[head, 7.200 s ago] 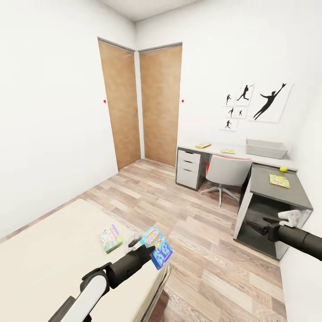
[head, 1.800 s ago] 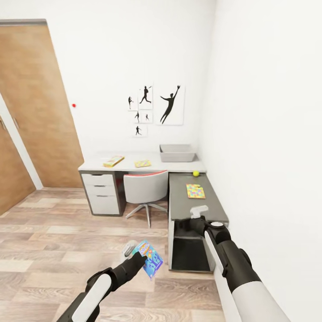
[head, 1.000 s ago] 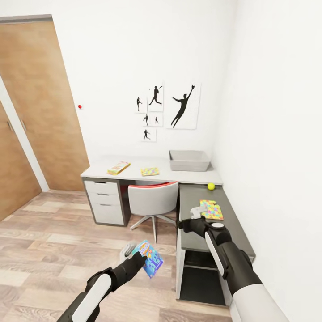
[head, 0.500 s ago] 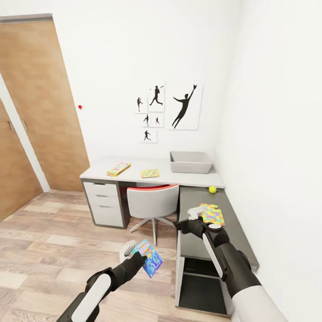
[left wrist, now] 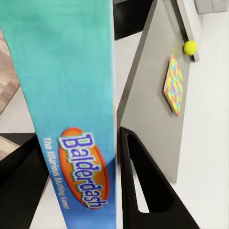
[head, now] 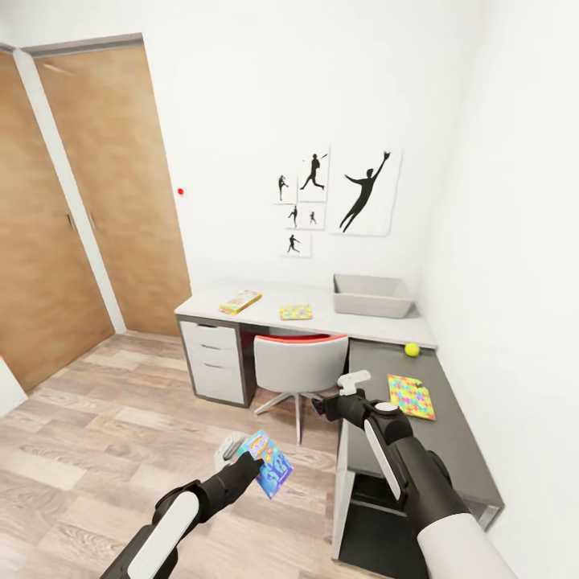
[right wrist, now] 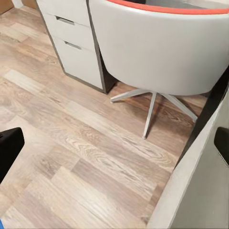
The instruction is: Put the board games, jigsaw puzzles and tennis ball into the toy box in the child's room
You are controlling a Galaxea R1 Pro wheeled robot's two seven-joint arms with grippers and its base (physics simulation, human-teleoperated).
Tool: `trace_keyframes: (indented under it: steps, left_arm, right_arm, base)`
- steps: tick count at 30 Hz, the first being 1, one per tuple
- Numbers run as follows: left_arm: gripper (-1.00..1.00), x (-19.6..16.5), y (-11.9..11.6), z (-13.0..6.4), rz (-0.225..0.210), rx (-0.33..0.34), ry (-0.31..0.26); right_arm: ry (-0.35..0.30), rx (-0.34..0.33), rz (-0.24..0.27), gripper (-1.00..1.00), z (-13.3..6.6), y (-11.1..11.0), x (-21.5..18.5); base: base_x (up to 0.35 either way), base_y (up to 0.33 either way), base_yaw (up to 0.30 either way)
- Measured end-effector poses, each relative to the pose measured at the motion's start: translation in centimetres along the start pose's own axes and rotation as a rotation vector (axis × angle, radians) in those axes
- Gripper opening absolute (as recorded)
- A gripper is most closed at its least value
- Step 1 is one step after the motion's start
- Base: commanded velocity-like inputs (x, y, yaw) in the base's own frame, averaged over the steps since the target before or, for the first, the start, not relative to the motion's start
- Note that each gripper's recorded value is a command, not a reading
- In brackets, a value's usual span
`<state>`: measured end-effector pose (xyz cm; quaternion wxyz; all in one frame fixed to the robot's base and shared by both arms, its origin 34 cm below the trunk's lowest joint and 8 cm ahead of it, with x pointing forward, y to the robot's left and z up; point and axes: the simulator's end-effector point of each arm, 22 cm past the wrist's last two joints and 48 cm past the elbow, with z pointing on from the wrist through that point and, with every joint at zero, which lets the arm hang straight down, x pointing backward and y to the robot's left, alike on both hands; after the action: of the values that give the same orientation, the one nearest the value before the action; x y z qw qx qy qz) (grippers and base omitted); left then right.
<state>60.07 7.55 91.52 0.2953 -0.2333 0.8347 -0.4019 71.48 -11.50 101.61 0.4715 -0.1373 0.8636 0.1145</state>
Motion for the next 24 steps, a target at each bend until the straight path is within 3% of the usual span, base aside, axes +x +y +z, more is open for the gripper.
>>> trace_keyframes:
  steps: [10,24]
  left_arm:
    - [-1.0,-0.12,0.04,-0.06,0.002,-0.001,-0.002]
    - [-1.0,-0.35,0.2,-0.11,-0.003,-0.002,-0.005]
  right_arm:
    - [-0.001,0.001,-0.001,1.0,-0.01,-0.05,-0.02]
    - [-0.001,0.001,-0.002,1.0,0.03,-0.02,-0.03]
  base:
    - [0.239,-0.175,0.046]
    - [0.026,-0.02,0.269]
